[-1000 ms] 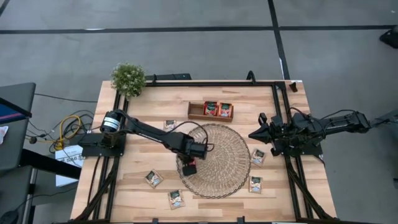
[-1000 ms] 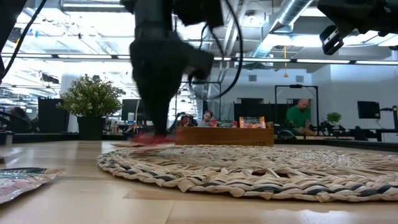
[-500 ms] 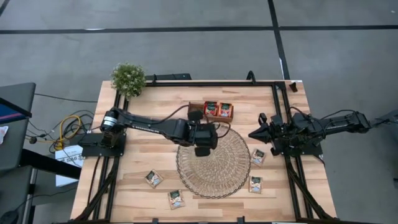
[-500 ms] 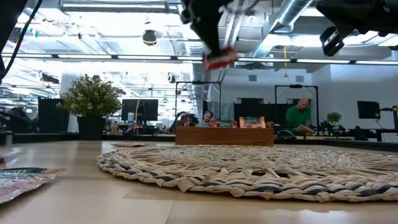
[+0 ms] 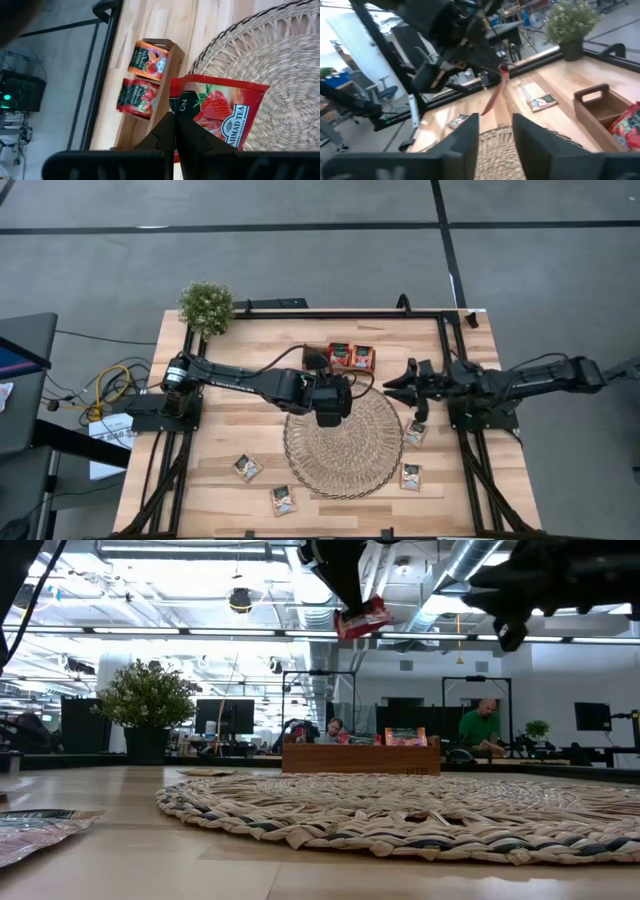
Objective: Pick & Place Tea
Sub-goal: Put the red tea bag into the middle section of the wooden organizer
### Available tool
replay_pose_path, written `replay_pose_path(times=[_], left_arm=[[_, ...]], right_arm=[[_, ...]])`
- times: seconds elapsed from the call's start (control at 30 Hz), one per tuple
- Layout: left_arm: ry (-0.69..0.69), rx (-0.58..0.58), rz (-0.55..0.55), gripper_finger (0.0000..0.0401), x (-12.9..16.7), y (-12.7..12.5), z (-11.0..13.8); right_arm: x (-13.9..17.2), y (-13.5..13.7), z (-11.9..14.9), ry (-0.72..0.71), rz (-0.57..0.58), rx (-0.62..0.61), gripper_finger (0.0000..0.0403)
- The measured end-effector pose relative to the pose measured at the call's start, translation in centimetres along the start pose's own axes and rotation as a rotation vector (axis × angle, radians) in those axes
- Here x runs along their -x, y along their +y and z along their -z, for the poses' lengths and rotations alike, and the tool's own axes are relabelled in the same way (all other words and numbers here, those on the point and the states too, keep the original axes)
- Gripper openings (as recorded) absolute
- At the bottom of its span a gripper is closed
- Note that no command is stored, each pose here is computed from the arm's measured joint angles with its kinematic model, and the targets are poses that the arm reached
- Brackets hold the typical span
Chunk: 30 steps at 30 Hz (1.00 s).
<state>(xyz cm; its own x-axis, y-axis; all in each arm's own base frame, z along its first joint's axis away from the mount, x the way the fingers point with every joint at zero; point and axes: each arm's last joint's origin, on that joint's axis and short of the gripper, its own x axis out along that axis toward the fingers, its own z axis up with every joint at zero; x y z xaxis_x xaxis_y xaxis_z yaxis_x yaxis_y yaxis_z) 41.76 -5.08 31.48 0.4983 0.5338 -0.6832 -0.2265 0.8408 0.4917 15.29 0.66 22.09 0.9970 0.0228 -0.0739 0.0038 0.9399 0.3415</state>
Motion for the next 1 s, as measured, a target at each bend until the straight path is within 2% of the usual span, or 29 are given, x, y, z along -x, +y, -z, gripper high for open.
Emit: replay_pose_path(times=[0.17, 0.33, 0.63, 1.0], left_arm=[[-0.007, -0.033, -0.008, 0.0000, -0.2, 0.3, -0.1], [-0.014, -0.020, -0.017, 0.0000, -0.5, 0.7, -0.3], [-0.013, -0.018, -0.018, 0.0000, -0.5, 0.8, -0.3], [-0.013, -0.018, -0.017, 0.0000, -0.5, 0.8, -0.3]], right_arm=[[-2.2, -0.2, -1.2, 0.046, 0.038, 0.002, 0.0170], [-4.7, -0.6, -2.3, 0.092, 0.078, 0.034, 0.0196], [-8.3, -1.6, -4.0, 0.139, 0.082, 0.042, 0.0194], [-11.1, -2.2, -4.1, 0.214, 0.019, 0.024, 0.0196]])
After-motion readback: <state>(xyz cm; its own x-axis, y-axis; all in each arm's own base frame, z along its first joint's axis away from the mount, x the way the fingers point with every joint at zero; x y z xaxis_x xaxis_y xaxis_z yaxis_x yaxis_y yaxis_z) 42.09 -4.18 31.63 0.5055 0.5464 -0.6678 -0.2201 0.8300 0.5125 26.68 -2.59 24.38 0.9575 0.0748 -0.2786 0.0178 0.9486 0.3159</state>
